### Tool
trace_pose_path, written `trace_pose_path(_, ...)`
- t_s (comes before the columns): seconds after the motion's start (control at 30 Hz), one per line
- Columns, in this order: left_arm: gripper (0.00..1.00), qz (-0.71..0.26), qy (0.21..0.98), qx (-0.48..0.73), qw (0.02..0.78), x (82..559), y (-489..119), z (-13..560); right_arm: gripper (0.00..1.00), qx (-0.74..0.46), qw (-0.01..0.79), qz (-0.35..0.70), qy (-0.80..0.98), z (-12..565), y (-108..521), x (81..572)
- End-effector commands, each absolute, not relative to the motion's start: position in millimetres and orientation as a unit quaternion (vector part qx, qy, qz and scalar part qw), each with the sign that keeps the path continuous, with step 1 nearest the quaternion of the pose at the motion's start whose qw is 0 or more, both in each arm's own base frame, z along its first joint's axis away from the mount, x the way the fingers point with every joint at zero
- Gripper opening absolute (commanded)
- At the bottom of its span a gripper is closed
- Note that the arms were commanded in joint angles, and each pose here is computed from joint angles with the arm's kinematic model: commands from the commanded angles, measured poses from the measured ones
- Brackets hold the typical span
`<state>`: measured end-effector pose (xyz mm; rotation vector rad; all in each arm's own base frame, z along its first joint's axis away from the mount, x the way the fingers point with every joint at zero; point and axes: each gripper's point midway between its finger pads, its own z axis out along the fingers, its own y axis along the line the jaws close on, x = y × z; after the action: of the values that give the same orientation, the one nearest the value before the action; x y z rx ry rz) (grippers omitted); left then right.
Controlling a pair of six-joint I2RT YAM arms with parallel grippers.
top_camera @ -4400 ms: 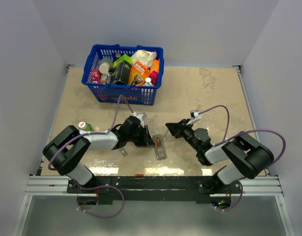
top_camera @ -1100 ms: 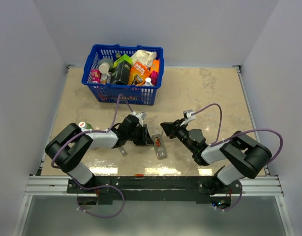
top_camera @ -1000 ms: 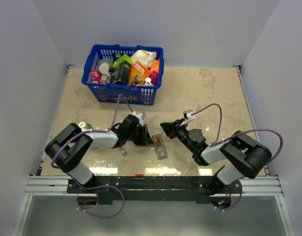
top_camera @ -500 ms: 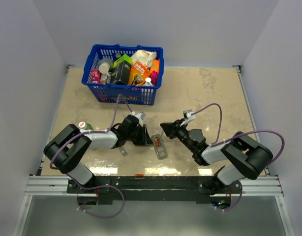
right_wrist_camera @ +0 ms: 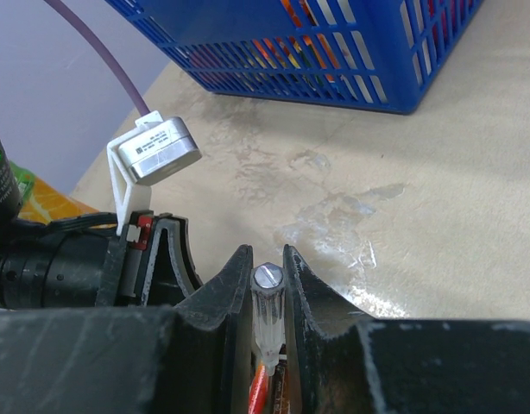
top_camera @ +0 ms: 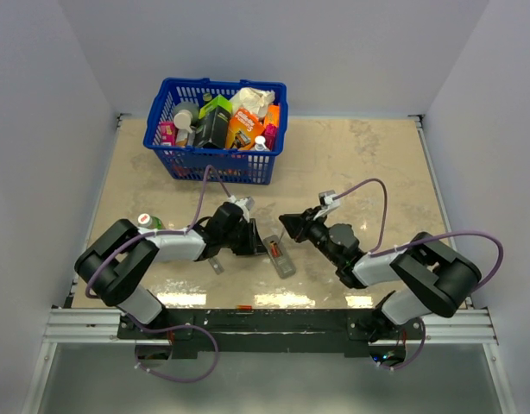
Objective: Unload the batteries from the remote control
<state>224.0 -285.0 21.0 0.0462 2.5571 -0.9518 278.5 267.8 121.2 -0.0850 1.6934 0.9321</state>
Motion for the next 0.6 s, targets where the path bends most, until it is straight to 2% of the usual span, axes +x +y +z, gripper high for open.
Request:
trace_pose_path(0.0,0.27,-0.323,0.922,0.01,0.212,224,-275,16,0.0,-0.041,0.595,0.405,0.693,151,277,286)
trace_pose_path(0.57,0.27,-0.252,0.94,0.0,0.231,226,-245,16,0.0,-0.038,0.588,0.401,0.702,152,282,285)
